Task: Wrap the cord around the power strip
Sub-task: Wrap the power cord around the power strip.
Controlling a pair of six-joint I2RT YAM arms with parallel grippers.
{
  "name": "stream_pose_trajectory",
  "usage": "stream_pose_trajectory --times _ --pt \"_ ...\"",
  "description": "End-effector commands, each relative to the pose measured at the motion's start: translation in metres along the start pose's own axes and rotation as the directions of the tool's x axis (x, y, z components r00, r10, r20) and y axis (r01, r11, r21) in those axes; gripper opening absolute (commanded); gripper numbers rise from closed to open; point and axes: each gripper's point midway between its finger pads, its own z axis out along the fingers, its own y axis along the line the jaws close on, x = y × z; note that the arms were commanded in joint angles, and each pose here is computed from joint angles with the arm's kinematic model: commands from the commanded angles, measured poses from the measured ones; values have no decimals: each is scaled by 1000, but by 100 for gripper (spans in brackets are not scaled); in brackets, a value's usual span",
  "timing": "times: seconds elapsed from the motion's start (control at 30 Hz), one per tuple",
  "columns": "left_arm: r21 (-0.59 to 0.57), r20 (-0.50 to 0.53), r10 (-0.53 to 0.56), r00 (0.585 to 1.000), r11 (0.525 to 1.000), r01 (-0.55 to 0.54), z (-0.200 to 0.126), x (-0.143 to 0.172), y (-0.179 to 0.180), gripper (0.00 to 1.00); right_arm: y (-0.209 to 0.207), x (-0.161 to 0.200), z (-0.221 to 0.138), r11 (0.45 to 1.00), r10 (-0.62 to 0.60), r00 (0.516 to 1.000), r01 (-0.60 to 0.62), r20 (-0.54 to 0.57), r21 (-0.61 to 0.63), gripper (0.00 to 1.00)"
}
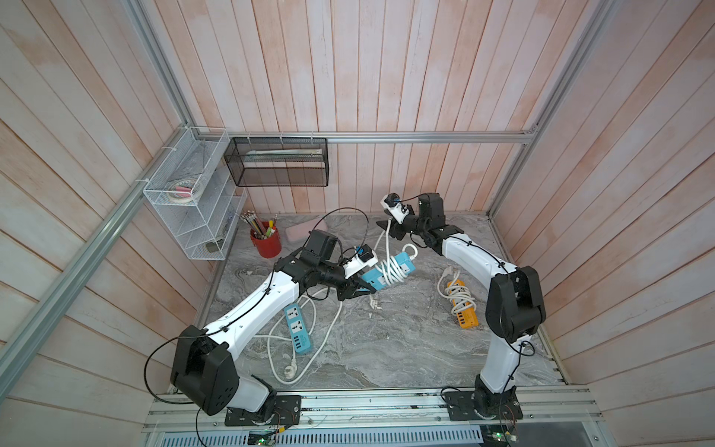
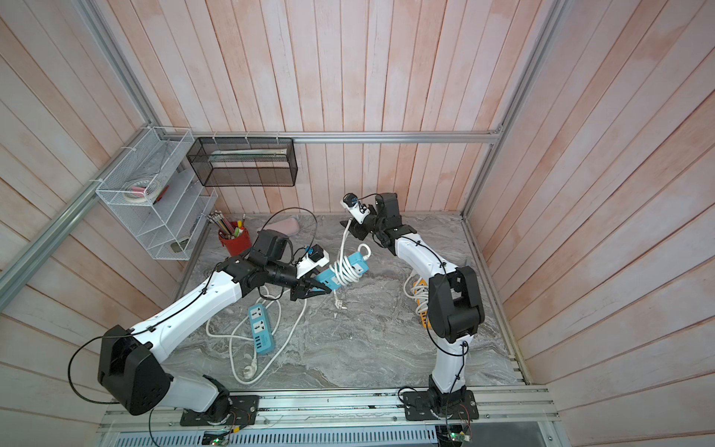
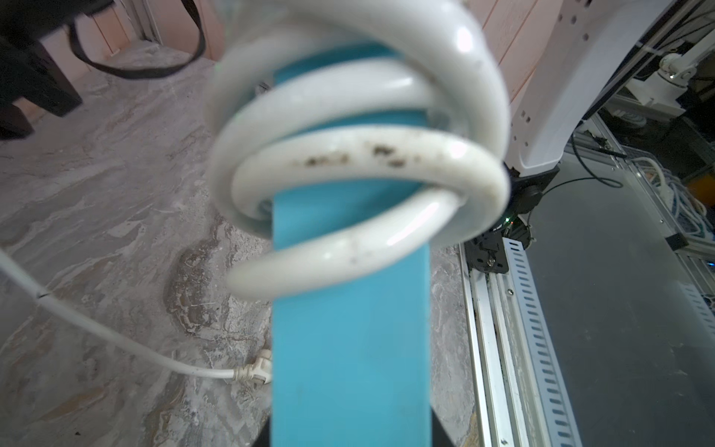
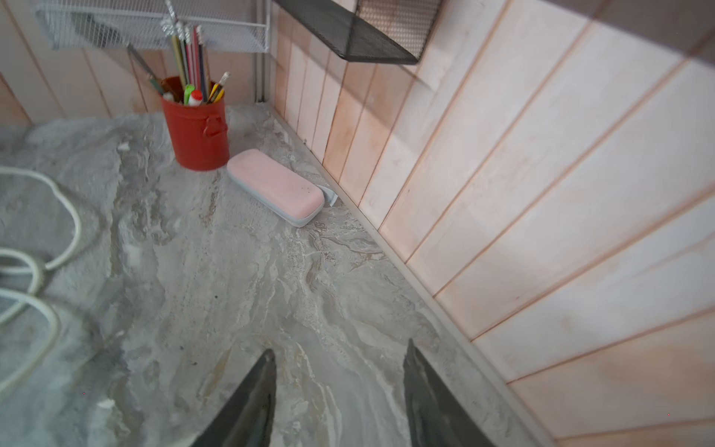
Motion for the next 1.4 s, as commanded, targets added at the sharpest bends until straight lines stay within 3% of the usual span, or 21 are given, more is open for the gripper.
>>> stream_pose_trajectory --times 0.0,0.13,0.2,0.33,0.5,0.67,0.8,0.9,1.0,1.07,1.23,1.37 --pt "-20 111 82 990 997 -80 -10 -30 1 0 -8 5 12 970 235 968 -239 90 37 60" --pt "-57 141 75 987 996 -68 -13 -39 9 0 1 26 30 925 353 931 -362 95 114 63" --pt "-89 156 74 985 994 -60 -17 -46 14 0 -7 43 37 872 437 895 -445 87 204 63" --pt "-161 226 47 973 987 -11 -31 -63 30 0 -1 66 46 770 580 803 -595 136 230 63" --pt "-227 328 16 945 972 62 -44 -79 43 0 23 86 64 762 601 794 -605 96 232 60" --pt "-249 343 11 939 965 80 -47 -83 46 0 41 116 83 722 661 750 -643 20 256 54" --pt "-280 352 -3 936 954 108 -51 -82 54 0 50 135 89 687 704 710 -671 -24 278 42" --pt "-356 380 -26 925 918 173 -66 -81 73 0 56 148 88 668 726 686 -684 -53 294 24" --pt "-421 459 -109 882 848 323 -99 -72 110 0 67 154 79 690 709 699 -662 -92 293 8" --pt "-458 504 -137 853 794 399 -123 -62 134 0 76 154 69 739 658 742 -604 -130 299 0" --pt "-560 534 -158 830 669 488 -165 -29 175 0 105 150 35 906 406 884 -354 -232 233 0" --pt "-645 510 -192 839 560 520 -189 -1 203 0 97 141 3 945 264 917 -184 -299 271 0"
